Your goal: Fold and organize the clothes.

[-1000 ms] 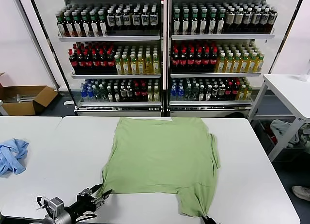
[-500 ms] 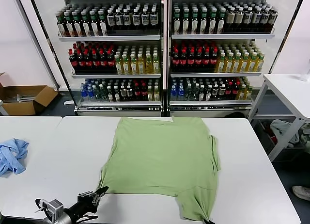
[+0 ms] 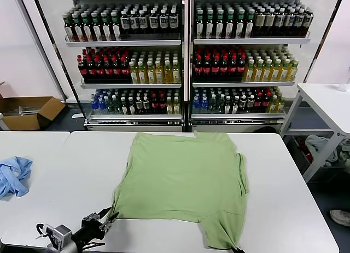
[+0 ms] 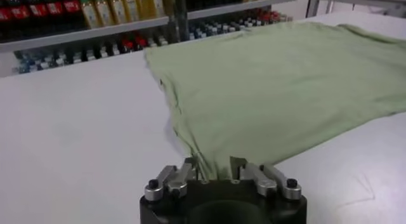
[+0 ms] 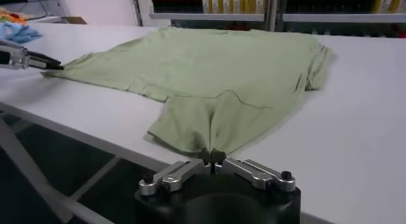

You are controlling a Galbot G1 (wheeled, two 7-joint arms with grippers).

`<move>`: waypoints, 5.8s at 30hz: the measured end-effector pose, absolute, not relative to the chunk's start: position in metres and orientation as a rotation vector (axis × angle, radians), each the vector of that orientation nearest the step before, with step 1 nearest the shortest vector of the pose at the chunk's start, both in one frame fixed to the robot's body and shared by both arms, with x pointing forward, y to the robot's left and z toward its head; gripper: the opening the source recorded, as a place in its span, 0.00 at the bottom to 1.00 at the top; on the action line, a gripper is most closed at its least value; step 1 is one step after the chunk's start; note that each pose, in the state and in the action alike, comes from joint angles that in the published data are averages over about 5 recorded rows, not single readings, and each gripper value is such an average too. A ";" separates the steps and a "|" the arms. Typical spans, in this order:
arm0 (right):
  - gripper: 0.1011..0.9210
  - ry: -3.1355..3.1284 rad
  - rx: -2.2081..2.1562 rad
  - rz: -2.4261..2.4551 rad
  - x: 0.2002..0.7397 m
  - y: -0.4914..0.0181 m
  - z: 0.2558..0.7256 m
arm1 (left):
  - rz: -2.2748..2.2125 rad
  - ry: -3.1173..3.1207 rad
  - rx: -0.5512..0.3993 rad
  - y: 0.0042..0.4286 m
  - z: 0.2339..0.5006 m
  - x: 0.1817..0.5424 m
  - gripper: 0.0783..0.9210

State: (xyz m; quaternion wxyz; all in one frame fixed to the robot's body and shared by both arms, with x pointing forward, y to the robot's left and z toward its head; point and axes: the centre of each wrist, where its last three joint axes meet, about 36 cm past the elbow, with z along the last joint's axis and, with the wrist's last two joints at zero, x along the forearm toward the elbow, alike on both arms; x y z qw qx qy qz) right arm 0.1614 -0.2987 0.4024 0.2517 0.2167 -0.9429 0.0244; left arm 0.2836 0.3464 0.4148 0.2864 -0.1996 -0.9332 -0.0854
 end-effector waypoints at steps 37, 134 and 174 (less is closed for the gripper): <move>0.01 -2.599 0.596 0.038 0.154 -0.311 0.419 | -0.211 -2.449 -0.573 0.331 0.408 0.261 0.02; 0.88 -2.806 0.329 0.026 0.326 -0.327 0.417 | -0.072 -2.623 -0.526 0.342 0.421 0.381 0.88; 0.01 -2.662 0.373 0.038 0.315 -0.306 0.397 | 0.047 -2.492 -0.510 0.356 0.391 0.399 0.17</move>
